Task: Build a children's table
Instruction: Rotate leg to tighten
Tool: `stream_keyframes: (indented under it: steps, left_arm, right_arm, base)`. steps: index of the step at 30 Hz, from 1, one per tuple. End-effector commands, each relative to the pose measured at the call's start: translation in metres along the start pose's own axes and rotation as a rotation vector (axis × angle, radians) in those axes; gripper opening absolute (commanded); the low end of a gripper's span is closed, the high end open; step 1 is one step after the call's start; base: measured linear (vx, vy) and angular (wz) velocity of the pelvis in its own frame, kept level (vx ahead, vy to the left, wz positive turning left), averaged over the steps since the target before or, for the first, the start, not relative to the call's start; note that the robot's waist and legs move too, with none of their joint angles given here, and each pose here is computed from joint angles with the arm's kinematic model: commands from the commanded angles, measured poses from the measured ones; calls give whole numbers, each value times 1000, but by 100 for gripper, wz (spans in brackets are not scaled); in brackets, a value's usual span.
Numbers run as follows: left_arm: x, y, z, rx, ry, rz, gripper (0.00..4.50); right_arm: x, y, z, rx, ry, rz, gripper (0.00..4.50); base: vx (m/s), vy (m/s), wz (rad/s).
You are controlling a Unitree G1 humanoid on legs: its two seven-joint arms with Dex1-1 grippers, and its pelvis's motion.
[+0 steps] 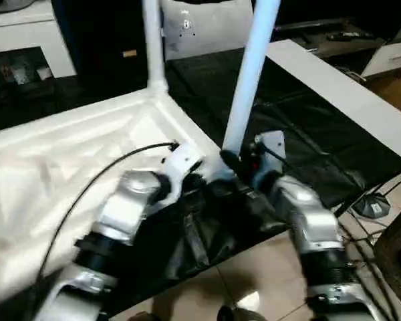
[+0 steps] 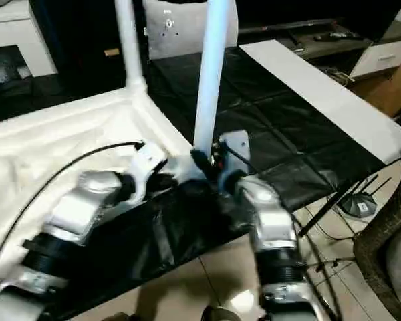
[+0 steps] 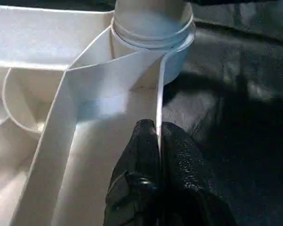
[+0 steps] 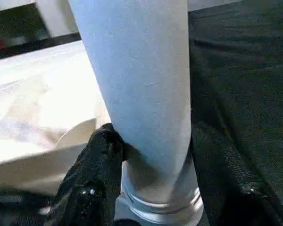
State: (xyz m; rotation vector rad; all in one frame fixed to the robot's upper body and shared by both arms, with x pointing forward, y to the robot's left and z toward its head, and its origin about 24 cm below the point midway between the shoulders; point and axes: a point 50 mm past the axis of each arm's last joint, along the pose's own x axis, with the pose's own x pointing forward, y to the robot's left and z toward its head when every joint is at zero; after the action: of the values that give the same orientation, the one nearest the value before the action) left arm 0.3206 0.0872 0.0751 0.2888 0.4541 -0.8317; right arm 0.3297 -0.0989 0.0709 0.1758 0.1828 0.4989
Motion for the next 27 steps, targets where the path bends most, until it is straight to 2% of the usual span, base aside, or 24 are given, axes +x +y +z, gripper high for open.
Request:
stream_keyframes:
  steps: [1,2,6,7,13,17,21,23,25,27]
  left_arm:
    - [7,-18,29,40,-112,-45,0]
    - [7,-19,29,43,-111,-50,0]
    - [5,-19,25,80,-95,-66,0]
    - [4,-18,23,91,-89,-70,0]
    - [-4,-10,10,141,-50,-102,0]
    - [-14,-6,-1,224,-21,-211,0]
    - [-18,-5,-5,270,-10,-263,0]
    - [-29,-1,-13,330,34,-394,0]
    - [-36,-3,-16,376,41,-498,0]
    - [-38,-3,-17,391,48,-530,0]
  right_arm:
    - [12,38,-10,59,20,170,190]
    - [11,36,-9,69,6,170,246]
    - [4,27,-6,43,-15,169,270]
    - [2,23,-6,28,-18,165,295]
    - [-18,1,-1,-66,-52,218,340]
    - [-41,-13,2,-200,13,420,374]
    - [-48,-17,4,-225,40,472,406]
    - [-56,-33,17,-258,85,556,427]
    - [-60,-39,21,-295,123,618,427]
    - [-61,-40,22,-307,139,645,427]
  base:
    - [0,0,0]
    - [0,0,0]
    - [0,0,0]
    - [0,0,0]
    - [0,0,0]
    - [0,0,0]
    - [0,0,0]
    - [0,0,0]
    - [0,0,0]
    - [0,0,0]
